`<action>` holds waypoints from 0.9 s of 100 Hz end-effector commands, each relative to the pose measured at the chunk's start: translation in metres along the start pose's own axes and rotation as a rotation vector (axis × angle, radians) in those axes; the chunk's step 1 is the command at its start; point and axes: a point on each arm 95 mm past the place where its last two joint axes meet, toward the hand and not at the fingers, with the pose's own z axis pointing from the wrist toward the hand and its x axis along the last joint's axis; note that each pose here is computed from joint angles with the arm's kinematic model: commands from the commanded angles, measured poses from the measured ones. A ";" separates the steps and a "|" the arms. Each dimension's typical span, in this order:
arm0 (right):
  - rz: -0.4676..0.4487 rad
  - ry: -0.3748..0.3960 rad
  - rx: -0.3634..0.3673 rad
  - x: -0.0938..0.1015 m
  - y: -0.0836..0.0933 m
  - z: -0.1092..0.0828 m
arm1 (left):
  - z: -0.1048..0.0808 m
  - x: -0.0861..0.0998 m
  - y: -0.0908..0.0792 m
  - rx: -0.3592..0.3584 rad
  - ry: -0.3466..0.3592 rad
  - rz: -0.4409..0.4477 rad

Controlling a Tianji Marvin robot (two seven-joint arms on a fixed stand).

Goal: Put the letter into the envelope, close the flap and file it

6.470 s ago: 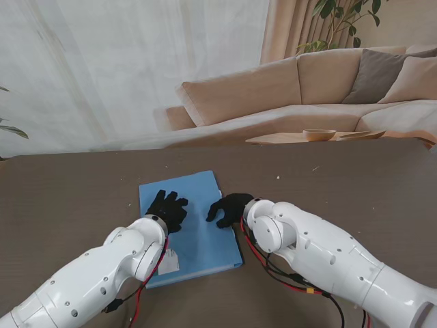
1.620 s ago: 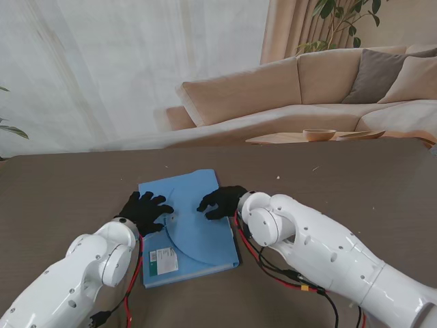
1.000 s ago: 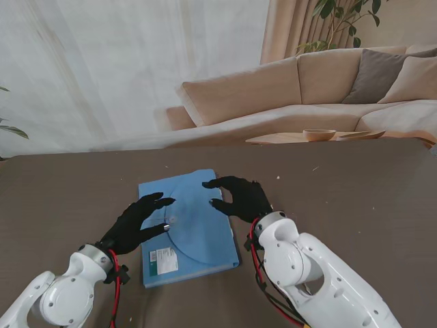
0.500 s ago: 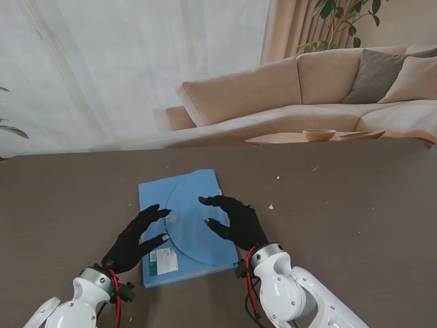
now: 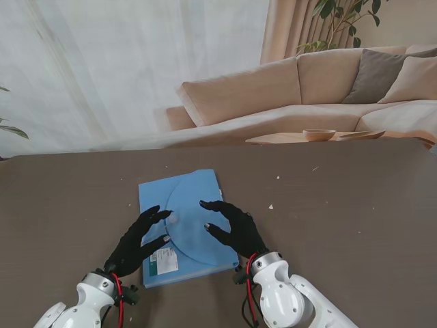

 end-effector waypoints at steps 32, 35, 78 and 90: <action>0.025 0.015 0.054 -0.004 -0.002 -0.004 | -0.004 0.007 0.006 -0.019 -0.003 -0.031; 0.026 0.017 0.055 -0.003 -0.003 -0.004 | -0.004 0.007 0.006 -0.019 -0.004 -0.033; 0.015 0.017 0.046 0.003 -0.006 -0.007 | -0.012 0.006 0.006 -0.037 -0.007 -0.022; 0.020 0.006 0.037 0.004 -0.005 -0.008 | -0.013 0.006 0.004 -0.031 -0.006 -0.020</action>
